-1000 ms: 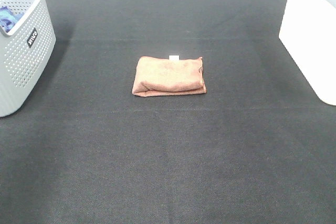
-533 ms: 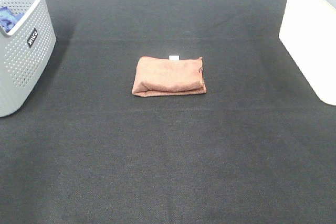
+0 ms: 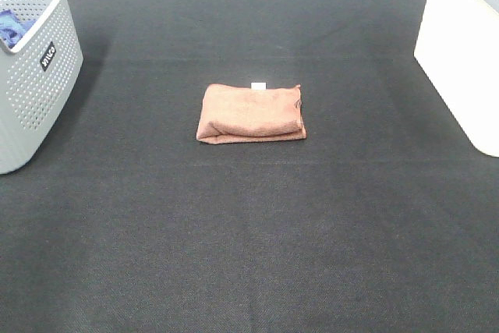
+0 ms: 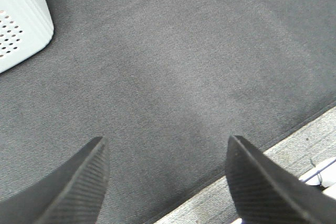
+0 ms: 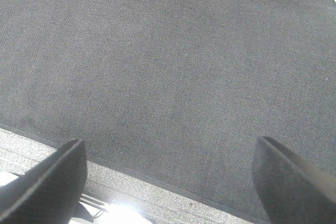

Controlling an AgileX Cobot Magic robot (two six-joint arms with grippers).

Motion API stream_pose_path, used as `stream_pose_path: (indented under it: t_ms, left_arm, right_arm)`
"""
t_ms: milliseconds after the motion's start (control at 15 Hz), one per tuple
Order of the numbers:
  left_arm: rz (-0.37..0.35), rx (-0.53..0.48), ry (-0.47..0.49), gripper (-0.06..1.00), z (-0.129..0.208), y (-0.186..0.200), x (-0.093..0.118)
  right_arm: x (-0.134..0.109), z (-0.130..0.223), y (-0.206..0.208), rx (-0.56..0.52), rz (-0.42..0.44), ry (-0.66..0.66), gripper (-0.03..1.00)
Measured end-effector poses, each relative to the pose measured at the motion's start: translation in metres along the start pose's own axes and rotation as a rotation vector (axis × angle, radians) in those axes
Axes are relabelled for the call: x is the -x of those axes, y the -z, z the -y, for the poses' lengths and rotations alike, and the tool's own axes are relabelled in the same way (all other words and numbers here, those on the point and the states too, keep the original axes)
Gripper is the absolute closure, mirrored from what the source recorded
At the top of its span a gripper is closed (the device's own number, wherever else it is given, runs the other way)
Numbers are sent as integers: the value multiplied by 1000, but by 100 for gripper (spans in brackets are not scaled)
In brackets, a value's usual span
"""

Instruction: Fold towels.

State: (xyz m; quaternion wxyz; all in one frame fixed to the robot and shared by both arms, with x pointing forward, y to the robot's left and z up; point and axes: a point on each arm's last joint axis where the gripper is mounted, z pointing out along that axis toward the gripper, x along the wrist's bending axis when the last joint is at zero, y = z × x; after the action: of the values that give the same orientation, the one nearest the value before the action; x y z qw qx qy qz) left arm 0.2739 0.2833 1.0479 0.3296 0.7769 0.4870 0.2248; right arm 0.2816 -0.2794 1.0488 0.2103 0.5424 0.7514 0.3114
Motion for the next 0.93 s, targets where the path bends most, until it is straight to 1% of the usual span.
stream_pose_path:
  t_ms: [733,800,933]
  left_arm:
    - [-5,0,4,33,0,0,0]
    - [-21,-1,19,33,0,0,-1]
    - [-73,0,66,33,0,0,-4]
  right_arm:
    - [0,0,0,0,1,0,16]
    - [0,0,0,2,7,-6,16]
    - [2,2,4,34,52,-43,16]
